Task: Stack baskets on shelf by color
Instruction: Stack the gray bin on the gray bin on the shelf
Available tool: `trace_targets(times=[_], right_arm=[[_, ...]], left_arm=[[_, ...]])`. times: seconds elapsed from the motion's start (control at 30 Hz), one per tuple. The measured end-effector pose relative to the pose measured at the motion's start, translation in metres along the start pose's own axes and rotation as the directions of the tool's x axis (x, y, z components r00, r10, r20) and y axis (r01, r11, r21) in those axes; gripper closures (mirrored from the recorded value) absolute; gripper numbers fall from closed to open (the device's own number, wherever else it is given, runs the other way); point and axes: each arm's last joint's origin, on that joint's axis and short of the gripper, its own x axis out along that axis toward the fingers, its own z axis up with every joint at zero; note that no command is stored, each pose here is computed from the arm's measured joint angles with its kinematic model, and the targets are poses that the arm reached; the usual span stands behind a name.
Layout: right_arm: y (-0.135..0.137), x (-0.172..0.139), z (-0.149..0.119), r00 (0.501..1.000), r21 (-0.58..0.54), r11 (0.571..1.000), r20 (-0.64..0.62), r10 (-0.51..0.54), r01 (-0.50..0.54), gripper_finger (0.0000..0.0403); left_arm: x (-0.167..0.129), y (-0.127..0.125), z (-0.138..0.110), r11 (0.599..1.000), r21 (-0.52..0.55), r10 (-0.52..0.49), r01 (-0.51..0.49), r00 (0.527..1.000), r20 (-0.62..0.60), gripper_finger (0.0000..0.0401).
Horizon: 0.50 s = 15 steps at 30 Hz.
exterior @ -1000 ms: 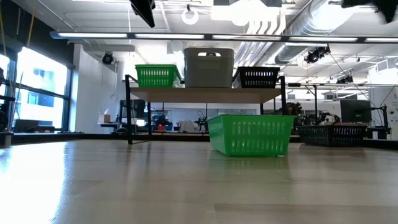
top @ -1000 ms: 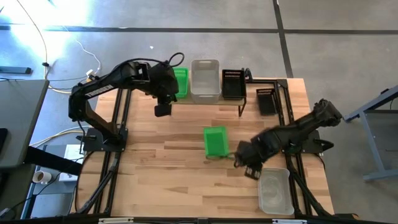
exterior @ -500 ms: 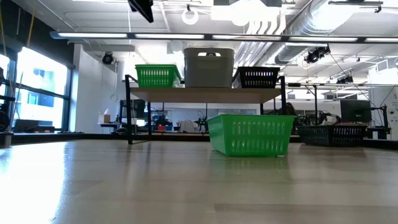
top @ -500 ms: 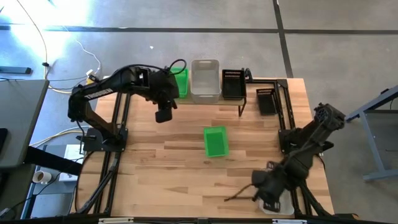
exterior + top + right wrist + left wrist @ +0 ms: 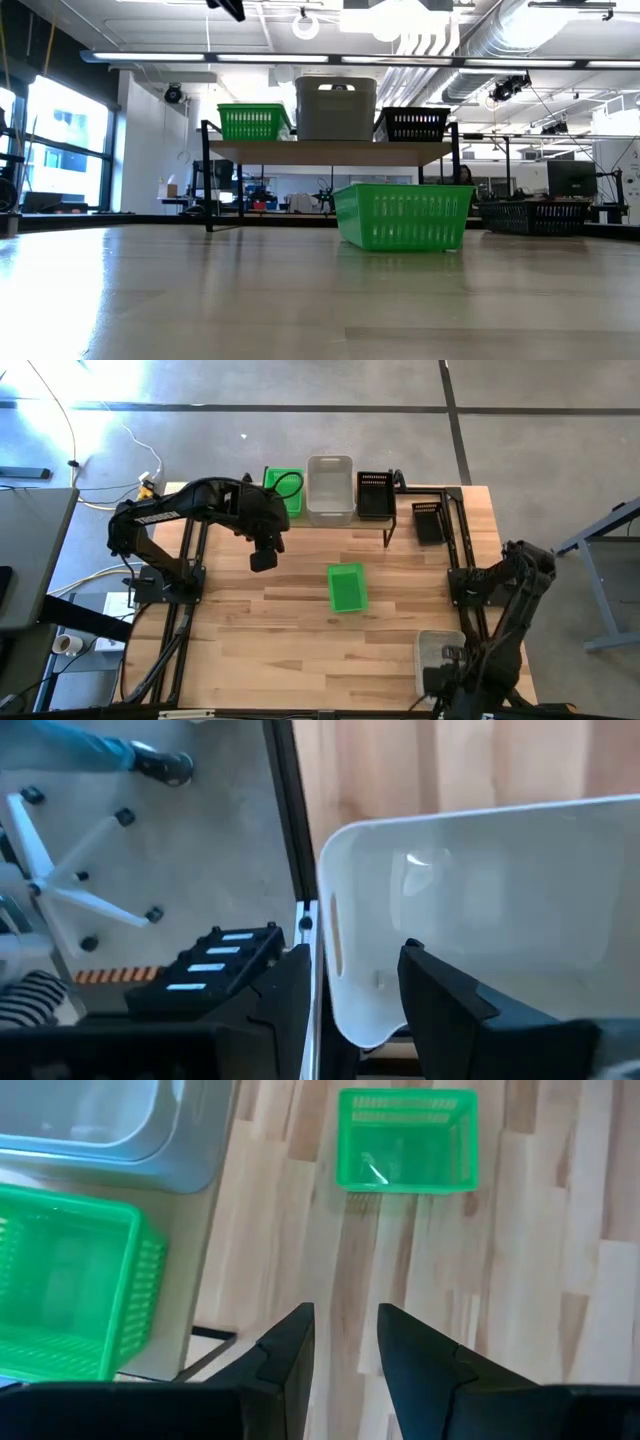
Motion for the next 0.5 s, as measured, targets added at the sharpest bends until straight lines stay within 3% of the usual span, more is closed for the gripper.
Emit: trace_targets(times=[0.3, 0.5], right_arm=[[0.018, 0.044, -0.011, 0.995, -0.052, 0.995, -0.051, -0.083, 0.081, 0.0265], [0.026, 0.063, -0.012, 0.993, -0.054, 0.996, -0.086, -0.079, 0.075, 0.0265]], left_arm=[[-0.001, -0.011, -0.001, 0.999, 0.035, -0.018, 0.018, 1.0, 0.002, 0.0299], [-0.001, -0.012, -0.001, 1.0, 0.012, -0.019, 0.019, 1.0, 0.002, 0.0299]])
